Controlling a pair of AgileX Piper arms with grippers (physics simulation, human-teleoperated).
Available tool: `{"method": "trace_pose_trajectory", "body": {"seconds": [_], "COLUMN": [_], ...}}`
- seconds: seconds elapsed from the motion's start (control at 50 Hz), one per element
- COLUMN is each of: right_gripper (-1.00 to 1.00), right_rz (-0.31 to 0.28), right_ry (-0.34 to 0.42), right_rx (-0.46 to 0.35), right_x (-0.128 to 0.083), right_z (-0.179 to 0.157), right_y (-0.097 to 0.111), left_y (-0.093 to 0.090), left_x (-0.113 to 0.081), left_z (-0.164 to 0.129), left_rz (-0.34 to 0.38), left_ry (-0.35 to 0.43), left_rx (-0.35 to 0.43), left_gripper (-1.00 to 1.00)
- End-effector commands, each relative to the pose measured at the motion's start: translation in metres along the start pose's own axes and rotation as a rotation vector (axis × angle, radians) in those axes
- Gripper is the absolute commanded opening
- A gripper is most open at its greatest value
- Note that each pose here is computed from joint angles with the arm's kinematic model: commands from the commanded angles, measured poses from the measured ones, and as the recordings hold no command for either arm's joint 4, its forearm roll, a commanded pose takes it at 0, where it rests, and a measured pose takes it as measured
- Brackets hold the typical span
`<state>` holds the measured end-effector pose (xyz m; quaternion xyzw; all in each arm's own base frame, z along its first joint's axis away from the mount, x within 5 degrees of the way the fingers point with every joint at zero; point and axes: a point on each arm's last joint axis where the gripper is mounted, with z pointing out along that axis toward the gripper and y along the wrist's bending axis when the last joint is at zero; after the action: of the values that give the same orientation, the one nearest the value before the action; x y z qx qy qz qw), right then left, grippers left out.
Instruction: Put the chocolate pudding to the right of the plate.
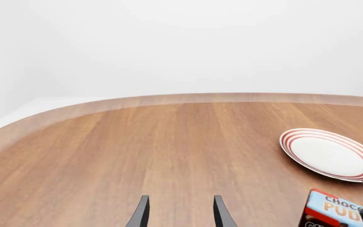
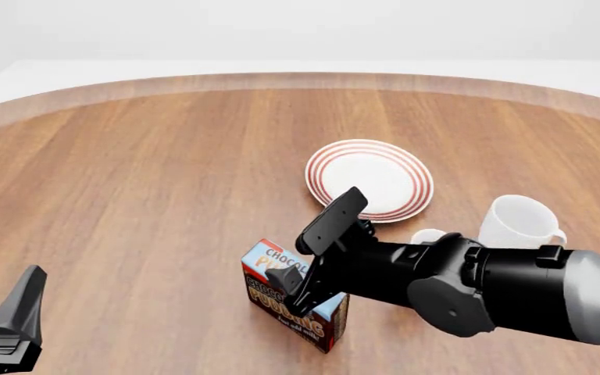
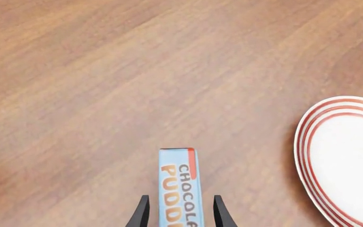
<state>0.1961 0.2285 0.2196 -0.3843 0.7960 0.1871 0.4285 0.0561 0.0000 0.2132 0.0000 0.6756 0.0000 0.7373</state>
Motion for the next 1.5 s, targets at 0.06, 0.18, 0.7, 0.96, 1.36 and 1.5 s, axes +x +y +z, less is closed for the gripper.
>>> {"method": "trace_pose_trajectory", "body": {"seconds": [0.06, 0.18, 0.7, 0.96, 1.36, 1.5], "right_gripper": [1.0, 1.0, 1.0, 1.0, -1.0, -1.0], "right_rz": [0.008, 0.03, 0.095, 0.128, 0.121, 0.046], "right_ry": [0.025, 0.048, 0.122, 0.166, 0.165, 0.099], "right_rx": [-0.004, -0.017, 0.017, 0.015, 0.013, 0.045], "right_x": [0.009, 0.013, 0.031, 0.04, 0.039, 0.018], "right_z": [0.008, 0.015, 0.036, 0.046, 0.046, 0.019], "right_y": [0.001, 0.007, -0.005, -0.003, -0.002, -0.018], "left_y": [0.0, 0.0, 0.0, 0.0, 0.0, 0.0], "left_x": [0.0, 0.0, 0.0, 0.0, 0.0, 0.0], "left_z": [0.0, 0.0, 0.0, 0.0, 0.0, 0.0], "left_rz": [0.0, 0.0, 0.0, 0.0, 0.0, 0.0], "left_ry": [0.0, 0.0, 0.0, 0.0, 0.0, 0.0], "left_rx": [0.0, 0.0, 0.0, 0.0, 0.0, 0.0], "left_gripper": [1.0, 1.0, 1.0, 1.0, 1.0, 1.0]}}
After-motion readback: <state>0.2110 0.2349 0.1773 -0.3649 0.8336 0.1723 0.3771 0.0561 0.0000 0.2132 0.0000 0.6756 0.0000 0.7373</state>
